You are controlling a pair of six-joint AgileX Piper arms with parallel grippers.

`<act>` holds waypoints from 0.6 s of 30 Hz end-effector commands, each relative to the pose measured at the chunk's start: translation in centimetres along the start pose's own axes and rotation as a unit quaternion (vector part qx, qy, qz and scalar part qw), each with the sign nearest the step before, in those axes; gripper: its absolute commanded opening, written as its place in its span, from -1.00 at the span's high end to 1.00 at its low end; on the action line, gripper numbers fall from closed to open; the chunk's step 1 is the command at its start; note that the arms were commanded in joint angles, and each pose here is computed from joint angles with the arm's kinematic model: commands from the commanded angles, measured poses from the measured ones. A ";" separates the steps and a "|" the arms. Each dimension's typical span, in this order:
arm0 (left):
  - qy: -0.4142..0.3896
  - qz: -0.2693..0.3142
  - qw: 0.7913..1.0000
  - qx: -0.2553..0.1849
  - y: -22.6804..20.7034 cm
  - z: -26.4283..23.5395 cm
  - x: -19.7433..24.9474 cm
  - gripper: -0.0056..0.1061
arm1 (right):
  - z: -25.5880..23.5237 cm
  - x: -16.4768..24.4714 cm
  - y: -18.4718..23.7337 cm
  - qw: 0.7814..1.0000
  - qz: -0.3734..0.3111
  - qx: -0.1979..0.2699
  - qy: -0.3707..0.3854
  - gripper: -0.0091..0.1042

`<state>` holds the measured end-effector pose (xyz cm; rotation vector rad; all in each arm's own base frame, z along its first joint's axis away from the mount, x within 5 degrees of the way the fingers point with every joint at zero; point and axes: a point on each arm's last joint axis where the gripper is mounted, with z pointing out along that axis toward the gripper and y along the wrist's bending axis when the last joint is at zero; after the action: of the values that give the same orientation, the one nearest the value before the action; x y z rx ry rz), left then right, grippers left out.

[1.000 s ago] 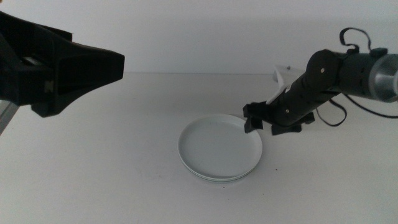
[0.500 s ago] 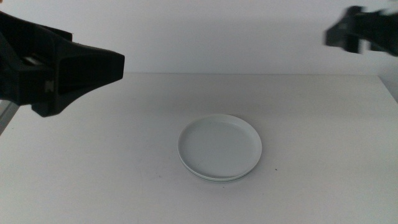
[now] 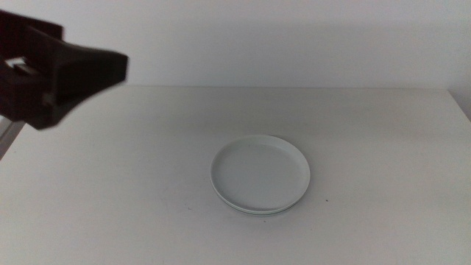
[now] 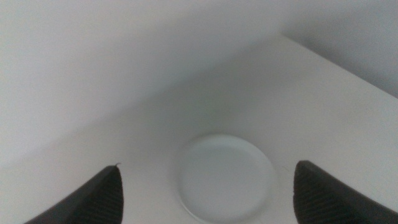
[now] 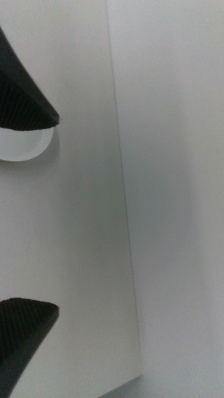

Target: Stack the three bowls on top of each other.

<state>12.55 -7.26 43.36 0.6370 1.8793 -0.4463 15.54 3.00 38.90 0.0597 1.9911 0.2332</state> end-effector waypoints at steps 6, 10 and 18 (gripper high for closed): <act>-0.071 0.043 0.993 -0.079 0.7 -1.2 2.0 -0.78 | -0.2 0.0 -0.1 1.000 0.015 -0.003 -0.008 -0.69; -0.081 0.043 0.990 -0.111 0.8 -1.8 4.8 -0.78 | -0.2 0.0 -0.1 1.000 0.015 -0.003 -0.007 -0.69; -0.125 0.021 0.958 -0.256 2.1 -4.0 9.0 -0.78 | -0.2 0.0 -0.1 1.000 0.015 -0.003 -0.007 -0.69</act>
<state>8.47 -1.80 36.58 0.3131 1.6839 -0.0325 15.43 3.07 38.92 0.0810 1.9879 0.2632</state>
